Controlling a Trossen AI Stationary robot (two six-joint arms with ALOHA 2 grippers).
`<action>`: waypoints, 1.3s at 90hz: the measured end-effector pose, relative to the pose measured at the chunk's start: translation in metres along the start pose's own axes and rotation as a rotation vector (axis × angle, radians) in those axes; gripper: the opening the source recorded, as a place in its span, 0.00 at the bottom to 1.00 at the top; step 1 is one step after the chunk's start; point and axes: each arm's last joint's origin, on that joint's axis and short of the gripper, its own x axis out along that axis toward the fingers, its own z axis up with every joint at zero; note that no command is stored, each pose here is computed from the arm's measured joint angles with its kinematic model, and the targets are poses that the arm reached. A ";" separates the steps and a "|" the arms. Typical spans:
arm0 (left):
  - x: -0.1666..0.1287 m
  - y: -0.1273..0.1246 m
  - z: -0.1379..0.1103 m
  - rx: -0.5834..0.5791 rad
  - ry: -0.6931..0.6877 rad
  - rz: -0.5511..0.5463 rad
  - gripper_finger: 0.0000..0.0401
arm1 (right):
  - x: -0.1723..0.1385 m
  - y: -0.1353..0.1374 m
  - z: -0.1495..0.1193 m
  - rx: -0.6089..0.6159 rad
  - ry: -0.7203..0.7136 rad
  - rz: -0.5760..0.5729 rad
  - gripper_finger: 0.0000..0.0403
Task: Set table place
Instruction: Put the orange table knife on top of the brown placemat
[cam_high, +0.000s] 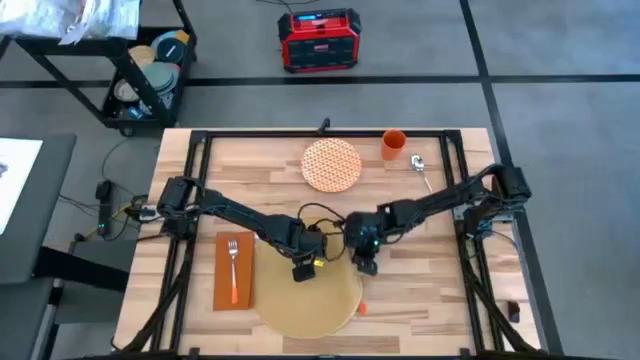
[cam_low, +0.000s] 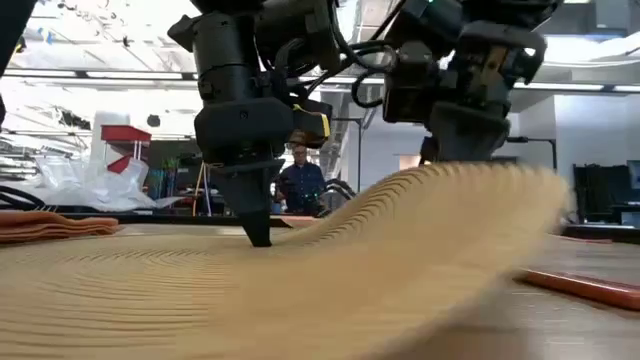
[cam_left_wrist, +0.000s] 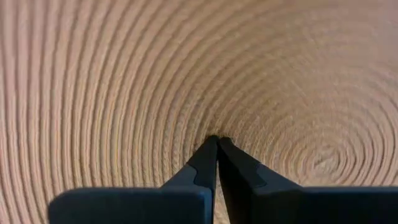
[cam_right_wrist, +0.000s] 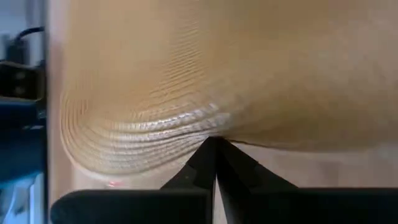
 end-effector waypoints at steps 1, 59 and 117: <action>0.000 0.000 0.000 0.000 0.000 0.000 0.00 | 0.001 -0.001 0.000 -0.003 0.001 0.005 0.00; 0.001 -0.001 0.002 0.021 -0.026 -0.015 0.00 | 0.019 -0.032 -0.025 0.184 0.278 -0.124 0.00; 0.000 -0.002 0.023 0.001 -0.167 -0.082 0.00 | -0.031 -0.016 -0.035 0.268 0.241 -0.446 0.00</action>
